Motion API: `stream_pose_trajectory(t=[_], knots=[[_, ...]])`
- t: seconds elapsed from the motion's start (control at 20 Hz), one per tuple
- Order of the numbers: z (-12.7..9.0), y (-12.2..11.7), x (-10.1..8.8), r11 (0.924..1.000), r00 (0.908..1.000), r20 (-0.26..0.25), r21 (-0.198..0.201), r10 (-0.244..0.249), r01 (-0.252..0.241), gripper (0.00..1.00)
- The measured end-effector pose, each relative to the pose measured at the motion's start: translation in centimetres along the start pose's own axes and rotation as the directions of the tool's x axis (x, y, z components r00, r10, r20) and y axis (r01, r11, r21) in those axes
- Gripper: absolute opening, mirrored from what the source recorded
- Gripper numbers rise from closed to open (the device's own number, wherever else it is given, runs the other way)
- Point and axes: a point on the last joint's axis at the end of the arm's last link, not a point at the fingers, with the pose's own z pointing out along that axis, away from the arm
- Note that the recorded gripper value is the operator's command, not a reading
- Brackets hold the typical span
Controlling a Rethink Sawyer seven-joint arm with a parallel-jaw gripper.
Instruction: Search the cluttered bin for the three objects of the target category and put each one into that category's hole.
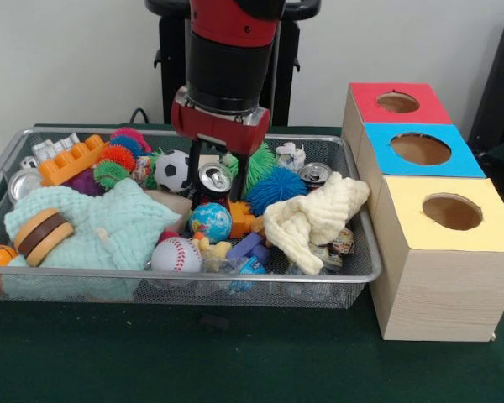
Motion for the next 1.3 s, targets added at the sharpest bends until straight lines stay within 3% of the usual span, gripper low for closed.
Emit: stream_pose_trajectory(t=[0.6, 1.3], knots=[[5.2, -2.1, 1.6, 0.9994, 0.9982, -0.056, 0.025, 0.024, -0.022, 1.0], [7.7, -2.7, 2.0, 0.9991, 0.9961, -0.083, 0.033, 0.028, -0.026, 1.0]])
